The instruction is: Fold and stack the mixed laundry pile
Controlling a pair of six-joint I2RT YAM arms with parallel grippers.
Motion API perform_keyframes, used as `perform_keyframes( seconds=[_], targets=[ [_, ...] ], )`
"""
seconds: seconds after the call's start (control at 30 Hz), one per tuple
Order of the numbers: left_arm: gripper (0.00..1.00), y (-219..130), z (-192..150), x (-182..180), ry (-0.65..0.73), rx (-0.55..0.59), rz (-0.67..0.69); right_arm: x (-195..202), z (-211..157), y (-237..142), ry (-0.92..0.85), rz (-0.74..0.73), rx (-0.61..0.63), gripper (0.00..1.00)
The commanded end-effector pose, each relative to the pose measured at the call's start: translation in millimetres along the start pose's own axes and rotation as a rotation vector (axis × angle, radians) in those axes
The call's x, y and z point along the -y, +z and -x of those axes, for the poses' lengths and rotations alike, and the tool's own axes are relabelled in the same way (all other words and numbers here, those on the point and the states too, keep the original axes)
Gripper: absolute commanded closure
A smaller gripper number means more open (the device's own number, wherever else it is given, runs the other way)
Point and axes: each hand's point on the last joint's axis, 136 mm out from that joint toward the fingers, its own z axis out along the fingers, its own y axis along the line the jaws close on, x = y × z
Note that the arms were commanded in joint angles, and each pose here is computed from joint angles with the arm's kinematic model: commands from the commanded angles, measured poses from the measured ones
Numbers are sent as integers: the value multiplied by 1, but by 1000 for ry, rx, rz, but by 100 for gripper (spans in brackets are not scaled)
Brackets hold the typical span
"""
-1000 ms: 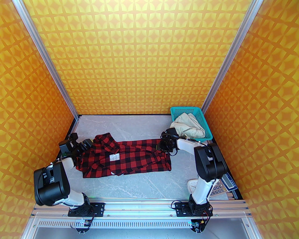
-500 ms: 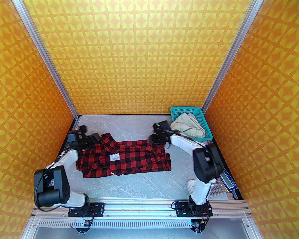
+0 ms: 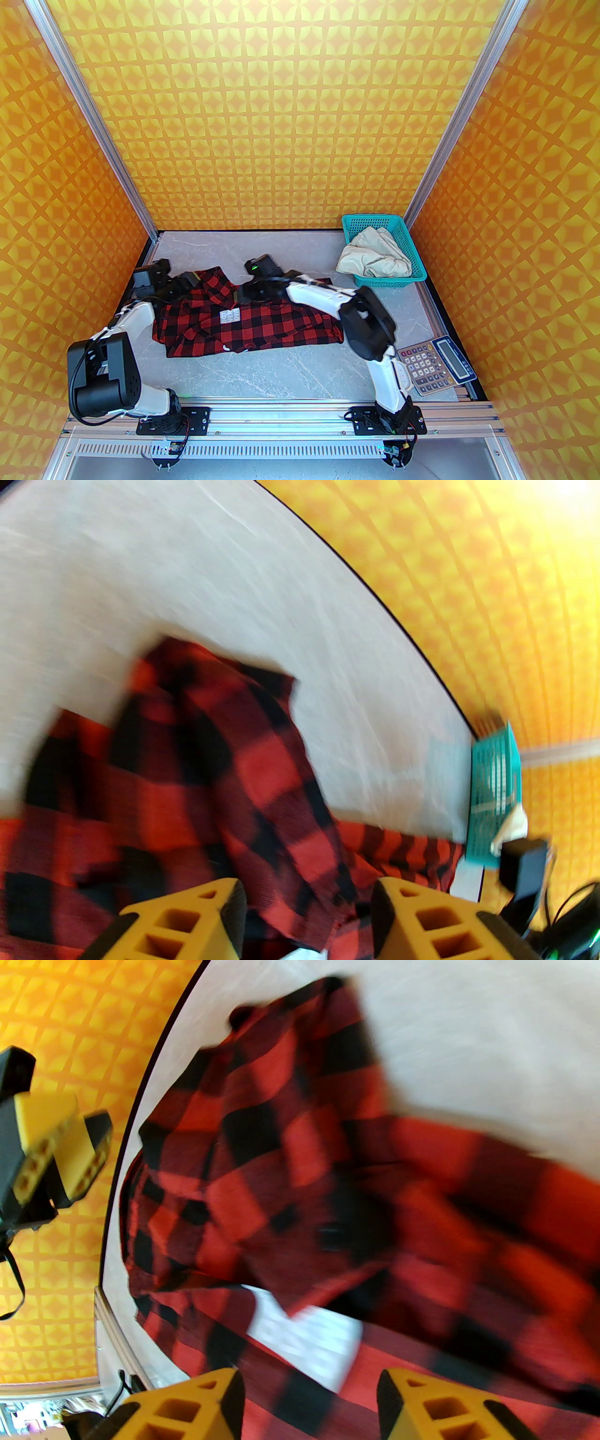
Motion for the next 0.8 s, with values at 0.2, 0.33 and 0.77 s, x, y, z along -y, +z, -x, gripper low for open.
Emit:
perform_keyframes(
  seconds=[0.2, 0.33, 0.77],
  targets=[
    [51, 7, -6, -5, -6, -27, -26, 18, 18, 43, 265, -37, 104, 47],
    [51, 9, -11, -9, -13, -40, -28, 22, 23, 51, 311, -47, 133, 47],
    [51, 11, -16, -14, -4, -57, -25, 17, 33, 67, 347, -19, 139, 76]
  ],
)
